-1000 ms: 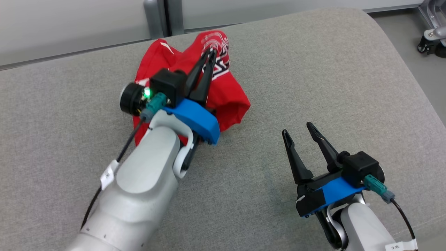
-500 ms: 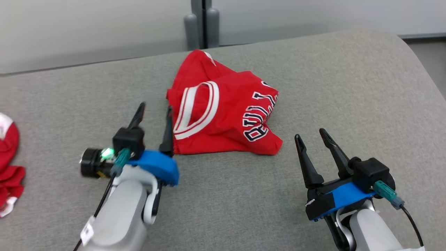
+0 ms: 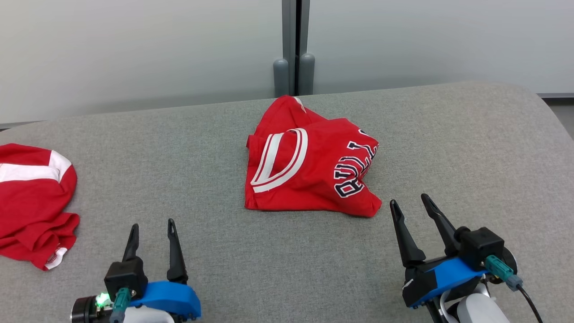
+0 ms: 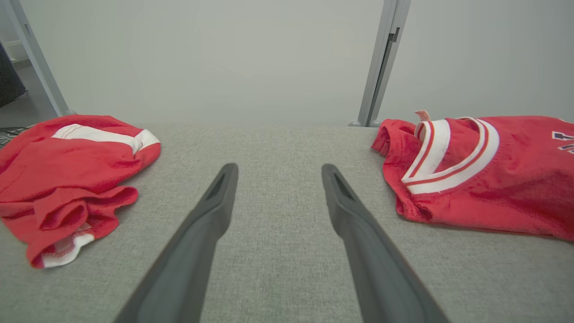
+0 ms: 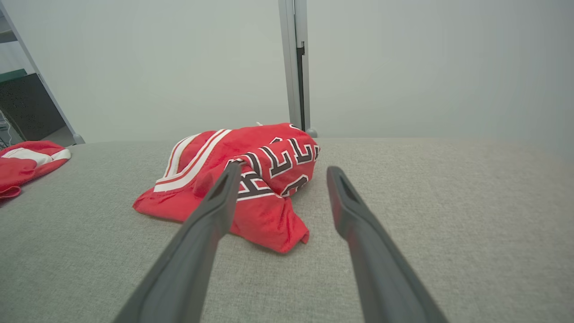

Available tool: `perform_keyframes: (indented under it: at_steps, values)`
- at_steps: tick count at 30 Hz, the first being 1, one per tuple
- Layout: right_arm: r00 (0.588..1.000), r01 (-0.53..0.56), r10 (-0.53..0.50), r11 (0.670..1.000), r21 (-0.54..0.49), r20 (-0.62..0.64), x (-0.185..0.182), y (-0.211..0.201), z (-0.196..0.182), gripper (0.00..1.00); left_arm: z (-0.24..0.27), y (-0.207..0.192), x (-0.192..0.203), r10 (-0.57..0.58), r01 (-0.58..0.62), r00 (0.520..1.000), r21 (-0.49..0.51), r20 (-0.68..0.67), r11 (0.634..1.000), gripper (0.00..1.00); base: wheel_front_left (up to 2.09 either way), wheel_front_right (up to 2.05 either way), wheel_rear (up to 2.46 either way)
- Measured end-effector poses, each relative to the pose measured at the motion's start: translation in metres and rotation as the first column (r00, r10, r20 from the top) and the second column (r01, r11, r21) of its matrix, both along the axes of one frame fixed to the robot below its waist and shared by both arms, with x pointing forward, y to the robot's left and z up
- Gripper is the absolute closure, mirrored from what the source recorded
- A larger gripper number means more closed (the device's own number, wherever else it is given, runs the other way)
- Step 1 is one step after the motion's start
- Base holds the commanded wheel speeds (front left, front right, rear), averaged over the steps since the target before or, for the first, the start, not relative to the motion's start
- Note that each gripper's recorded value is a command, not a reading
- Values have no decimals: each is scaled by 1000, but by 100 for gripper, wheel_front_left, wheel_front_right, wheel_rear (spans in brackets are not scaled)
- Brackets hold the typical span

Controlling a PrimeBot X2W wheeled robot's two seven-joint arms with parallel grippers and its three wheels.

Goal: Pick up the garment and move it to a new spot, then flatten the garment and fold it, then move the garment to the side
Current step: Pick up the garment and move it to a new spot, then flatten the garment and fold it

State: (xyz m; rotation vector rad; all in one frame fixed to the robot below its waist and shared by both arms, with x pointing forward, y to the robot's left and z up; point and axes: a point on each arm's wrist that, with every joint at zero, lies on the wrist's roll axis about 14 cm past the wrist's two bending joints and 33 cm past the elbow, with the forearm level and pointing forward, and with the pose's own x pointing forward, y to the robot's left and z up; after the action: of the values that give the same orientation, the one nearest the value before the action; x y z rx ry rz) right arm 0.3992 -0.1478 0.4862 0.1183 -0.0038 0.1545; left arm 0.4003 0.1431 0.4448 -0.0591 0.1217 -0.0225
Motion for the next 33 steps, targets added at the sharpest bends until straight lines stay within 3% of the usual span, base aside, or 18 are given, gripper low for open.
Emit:
perform_keyframes:
  at_steps: [9,15,19,25,33]
  values:
    - [999,-25,25,1000,-3,-25,-7,9,-8,0,-11,2,-20,-1,1,999,-8,-33,1000,0,0,0,0]
    - [985,-162,161,987,-15,-56,-1,51,-18,0,-16,4,-26,-5,4,999,-21,-50,1000,0,0,0,0]
    - [946,-324,321,944,-59,-55,22,98,-16,0,-18,7,-30,18,-21,998,-50,-62,999,0,0,0,0]
    - [878,-477,465,871,-120,-113,49,143,-30,0,-26,23,-44,74,-82,993,-84,-97,993,0,0,0,0]
    - [825,-560,529,813,-160,-200,80,173,-56,0,-43,42,-60,145,-163,976,-107,-163,981,0,0,0,0]
